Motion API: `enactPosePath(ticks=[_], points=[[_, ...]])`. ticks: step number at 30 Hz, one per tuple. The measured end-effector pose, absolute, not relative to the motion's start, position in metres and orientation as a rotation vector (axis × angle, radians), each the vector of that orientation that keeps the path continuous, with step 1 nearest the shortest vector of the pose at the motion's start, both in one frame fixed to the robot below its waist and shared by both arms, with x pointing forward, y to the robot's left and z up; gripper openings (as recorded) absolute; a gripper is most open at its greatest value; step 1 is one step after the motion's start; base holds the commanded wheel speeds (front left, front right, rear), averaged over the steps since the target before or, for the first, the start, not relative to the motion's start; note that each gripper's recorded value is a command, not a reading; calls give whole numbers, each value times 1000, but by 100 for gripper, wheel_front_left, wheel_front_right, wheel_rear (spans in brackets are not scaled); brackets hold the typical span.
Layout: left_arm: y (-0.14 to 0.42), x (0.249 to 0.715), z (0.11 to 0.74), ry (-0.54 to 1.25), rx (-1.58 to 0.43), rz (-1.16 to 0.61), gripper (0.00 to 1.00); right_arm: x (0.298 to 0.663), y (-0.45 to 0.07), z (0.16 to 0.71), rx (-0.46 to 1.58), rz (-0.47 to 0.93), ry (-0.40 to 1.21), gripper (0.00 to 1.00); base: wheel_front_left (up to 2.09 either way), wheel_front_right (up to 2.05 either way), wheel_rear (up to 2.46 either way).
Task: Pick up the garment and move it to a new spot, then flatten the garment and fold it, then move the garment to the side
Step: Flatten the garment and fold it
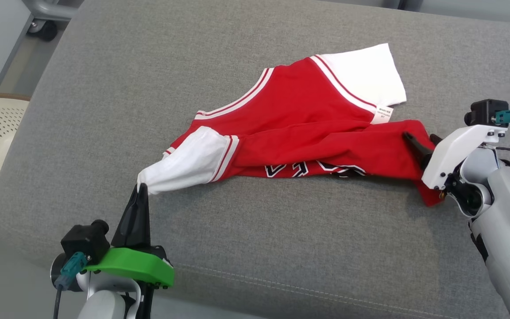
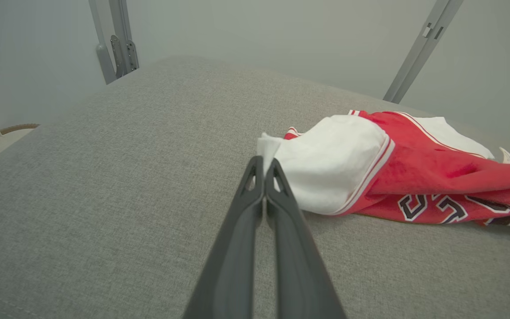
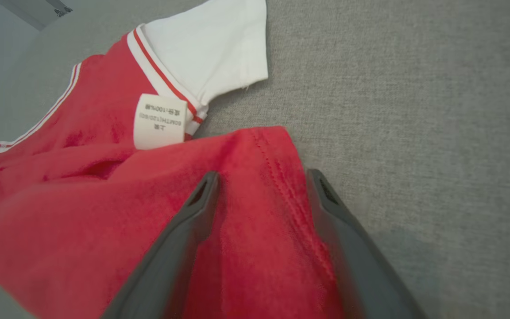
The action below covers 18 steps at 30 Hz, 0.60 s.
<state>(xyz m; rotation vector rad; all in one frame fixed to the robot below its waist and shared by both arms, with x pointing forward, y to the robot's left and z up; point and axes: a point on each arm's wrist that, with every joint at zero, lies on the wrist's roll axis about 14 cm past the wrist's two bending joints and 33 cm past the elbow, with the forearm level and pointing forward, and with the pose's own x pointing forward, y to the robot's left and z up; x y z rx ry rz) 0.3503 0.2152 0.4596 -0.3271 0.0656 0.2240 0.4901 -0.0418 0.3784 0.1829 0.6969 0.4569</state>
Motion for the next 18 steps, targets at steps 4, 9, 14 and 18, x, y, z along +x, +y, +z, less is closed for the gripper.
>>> enactPosePath(ticks=[4, 9, 14, 18], points=[[213, 352, 459, 69, -326, 220, 0, 480, -37, 367, 171, 481, 753, 100, 0, 0, 0], [211, 353, 458, 74, -325, 219, 0, 477, -30, 366, 142, 511, 756, 9, 0, 0, 0], [213, 354, 460, 67, -324, 227, 0, 482, -13, 390, 123, 572, 635, 0, 0, 0, 0], [217, 356, 471, 28, -327, 231, 0, 506, -8, 443, 145, 587, 412, 0, 0, 0, 0]])
